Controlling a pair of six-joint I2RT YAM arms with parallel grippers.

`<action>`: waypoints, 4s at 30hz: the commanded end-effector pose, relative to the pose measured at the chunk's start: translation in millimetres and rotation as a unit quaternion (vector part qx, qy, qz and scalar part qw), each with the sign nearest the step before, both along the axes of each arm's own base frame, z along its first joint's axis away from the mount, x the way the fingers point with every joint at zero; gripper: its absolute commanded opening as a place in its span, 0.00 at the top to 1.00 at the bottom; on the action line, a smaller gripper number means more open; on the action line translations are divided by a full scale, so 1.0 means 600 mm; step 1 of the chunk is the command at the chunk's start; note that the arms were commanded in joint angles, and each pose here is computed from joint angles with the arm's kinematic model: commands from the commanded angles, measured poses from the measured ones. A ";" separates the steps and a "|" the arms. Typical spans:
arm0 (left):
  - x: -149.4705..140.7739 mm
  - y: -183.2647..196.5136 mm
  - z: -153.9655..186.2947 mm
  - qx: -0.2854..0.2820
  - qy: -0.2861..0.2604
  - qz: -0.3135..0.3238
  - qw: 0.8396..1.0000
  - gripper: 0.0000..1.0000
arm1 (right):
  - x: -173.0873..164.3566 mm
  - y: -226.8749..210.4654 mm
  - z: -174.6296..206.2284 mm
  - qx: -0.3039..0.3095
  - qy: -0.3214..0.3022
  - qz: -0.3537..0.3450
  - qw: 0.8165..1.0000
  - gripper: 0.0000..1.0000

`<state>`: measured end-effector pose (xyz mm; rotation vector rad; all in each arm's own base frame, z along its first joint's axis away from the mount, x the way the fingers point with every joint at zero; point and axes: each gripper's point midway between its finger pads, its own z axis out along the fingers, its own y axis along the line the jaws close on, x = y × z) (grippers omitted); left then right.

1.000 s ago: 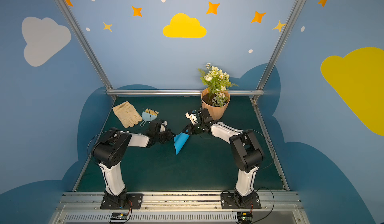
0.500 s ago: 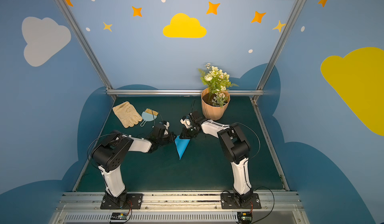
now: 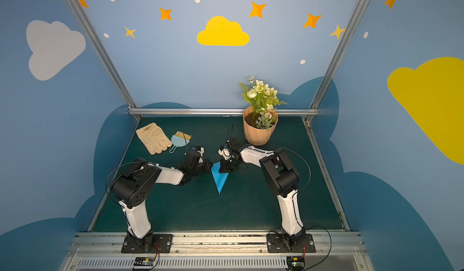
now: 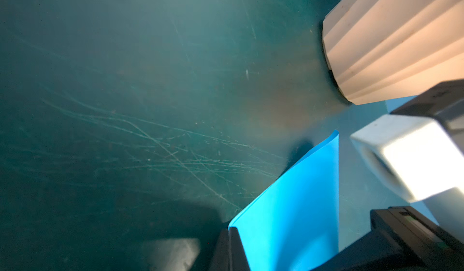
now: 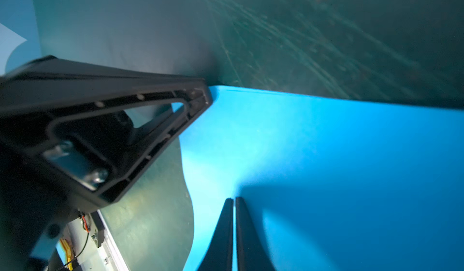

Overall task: Fold the square paper diagonally
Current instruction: Fold the paper at the center of the board.

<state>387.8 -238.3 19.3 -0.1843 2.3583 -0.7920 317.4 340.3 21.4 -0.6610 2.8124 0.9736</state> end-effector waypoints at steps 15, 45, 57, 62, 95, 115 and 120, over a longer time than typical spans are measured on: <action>-0.010 0.027 -0.028 0.032 0.023 0.027 0.999 0.98 | -0.006 -0.091 -0.034 0.019 0.050 -0.080 0.995 0.90; -0.047 0.016 -0.009 0.033 0.048 -0.026 0.998 0.98 | 0.014 -0.073 0.123 0.255 -0.043 -0.090 0.962 0.92; -0.052 0.015 -0.010 0.031 0.050 -0.023 0.998 0.98 | -0.016 -0.040 0.041 0.225 0.010 -0.064 0.972 0.97; -0.052 0.013 -0.012 0.032 0.052 -0.023 0.998 0.98 | -0.018 -0.043 0.017 0.217 0.029 -0.071 0.973 0.97; -0.059 0.020 -0.022 0.047 0.059 -0.020 0.997 0.98 | 0.107 -0.136 -0.041 0.118 -0.018 -0.155 0.981 0.98; -0.059 0.023 -0.023 0.052 0.060 -0.016 0.997 0.98 | 0.174 -0.186 -0.052 0.090 -0.037 -0.189 0.977 0.98; -0.060 0.024 -0.023 0.052 0.060 -0.016 0.997 0.98 | 0.173 -0.183 -0.034 0.107 -0.051 -0.186 0.975 0.98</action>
